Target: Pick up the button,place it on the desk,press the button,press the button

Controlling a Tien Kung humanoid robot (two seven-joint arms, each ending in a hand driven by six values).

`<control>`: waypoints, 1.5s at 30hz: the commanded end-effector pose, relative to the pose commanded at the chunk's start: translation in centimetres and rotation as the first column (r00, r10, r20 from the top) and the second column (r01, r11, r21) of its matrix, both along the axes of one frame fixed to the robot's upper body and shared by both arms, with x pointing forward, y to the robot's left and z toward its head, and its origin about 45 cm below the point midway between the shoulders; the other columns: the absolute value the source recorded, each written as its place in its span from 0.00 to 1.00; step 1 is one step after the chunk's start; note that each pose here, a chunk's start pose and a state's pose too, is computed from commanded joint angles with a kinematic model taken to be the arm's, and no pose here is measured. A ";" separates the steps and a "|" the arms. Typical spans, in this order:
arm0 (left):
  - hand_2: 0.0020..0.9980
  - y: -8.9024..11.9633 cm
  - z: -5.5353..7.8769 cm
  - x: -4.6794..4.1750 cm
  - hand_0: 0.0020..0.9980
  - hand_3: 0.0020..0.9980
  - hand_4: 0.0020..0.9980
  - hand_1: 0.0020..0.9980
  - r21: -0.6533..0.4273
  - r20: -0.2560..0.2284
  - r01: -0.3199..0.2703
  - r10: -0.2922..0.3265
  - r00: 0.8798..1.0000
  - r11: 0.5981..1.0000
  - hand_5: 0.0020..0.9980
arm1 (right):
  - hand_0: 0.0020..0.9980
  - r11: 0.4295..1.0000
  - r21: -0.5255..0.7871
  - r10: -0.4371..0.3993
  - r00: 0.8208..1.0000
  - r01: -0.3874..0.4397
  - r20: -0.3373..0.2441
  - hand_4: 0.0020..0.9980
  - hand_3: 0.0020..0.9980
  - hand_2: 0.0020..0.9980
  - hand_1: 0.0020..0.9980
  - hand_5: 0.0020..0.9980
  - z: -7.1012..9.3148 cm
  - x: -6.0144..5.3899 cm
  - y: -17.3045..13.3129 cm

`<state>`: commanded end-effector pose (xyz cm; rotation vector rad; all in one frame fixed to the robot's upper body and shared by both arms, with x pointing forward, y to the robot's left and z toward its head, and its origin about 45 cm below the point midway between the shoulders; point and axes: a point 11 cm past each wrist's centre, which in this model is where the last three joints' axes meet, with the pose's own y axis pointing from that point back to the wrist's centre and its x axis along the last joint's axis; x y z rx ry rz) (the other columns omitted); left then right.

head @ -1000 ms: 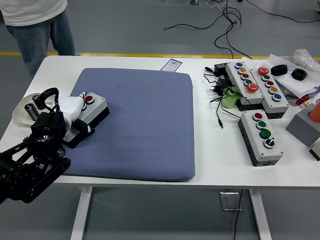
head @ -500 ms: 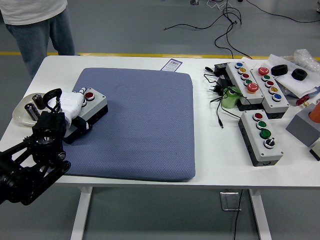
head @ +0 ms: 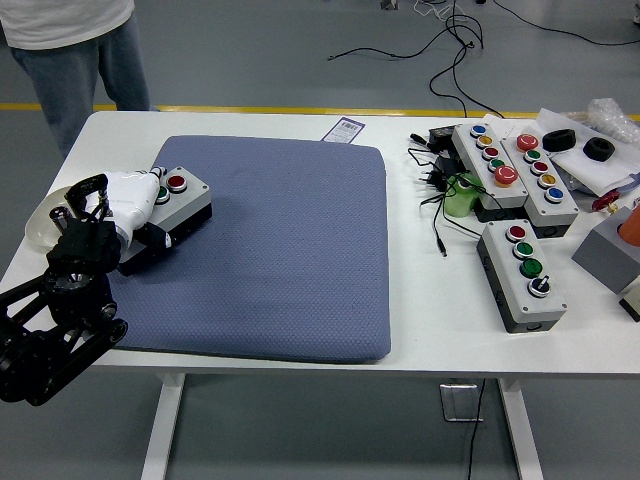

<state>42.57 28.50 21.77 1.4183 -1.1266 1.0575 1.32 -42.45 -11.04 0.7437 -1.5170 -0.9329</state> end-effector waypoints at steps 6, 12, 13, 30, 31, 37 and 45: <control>0.14 -1.9 0.3 -0.07 0.05 0.33 0.86 0.12 -0.050 0.014 0.196 -0.196 0.981 0.979 0.06 | 0.64 1.000 0.001 0.001 1.000 -0.001 -0.001 0.36 0.65 0.75 0.71 0.14 0.0 0.0 0.0; 0.15 -3.7 0.6 -0.56 0.05 0.33 0.85 0.12 -0.070 0.022 0.371 -0.371 0.928 0.926 0.06 | 0.65 1.000 0.002 0.001 1.000 -0.001 -0.002 0.36 0.65 0.75 0.71 0.14 0.0 0.1 0.0; 0.15 -4.0 0.7 -0.67 0.05 0.33 0.85 0.12 -0.067 0.022 0.398 -0.397 0.918 0.915 0.06 | 0.65 1.000 0.002 0.001 1.000 -0.001 -0.003 0.36 0.65 0.75 0.71 0.14 0.0 0.1 0.0; 0.14 -6.1 1.3 -2.18 0.06 0.32 0.86 0.11 -0.042 0.038 0.591 -0.590 0.807 0.806 0.10 | 0.65 1.000 0.002 0.004 1.000 -0.004 -0.004 0.36 0.65 0.75 0.71 0.14 0.0 0.2 0.1; 0.14 -6.3 1.2 -2.28 0.06 0.32 0.86 0.11 -0.038 0.040 0.598 -0.597 0.801 0.800 0.10 | 0.65 1.000 0.002 0.005 1.000 -0.005 -0.005 0.36 0.65 0.75 0.71 0.14 0.0 0.2 0.1; 0.16 -7.3 0.8 -2.79 0.07 0.34 0.85 0.13 -0.008 0.043 0.643 -0.642 0.765 0.766 0.10 | 0.65 1.000 0.002 0.006 1.000 -0.006 -0.006 0.36 0.65 0.75 0.71 0.14 0.0 0.2 0.1; 0.18 -7.8 -0.1 -3.02 0.09 0.37 0.87 0.16 0.010 0.007 0.665 -0.665 0.747 0.747 0.15 | 0.64 1.000 0.001 0.005 1.000 -0.005 -0.006 0.36 0.65 0.75 0.70 0.14 0.0 0.1 0.1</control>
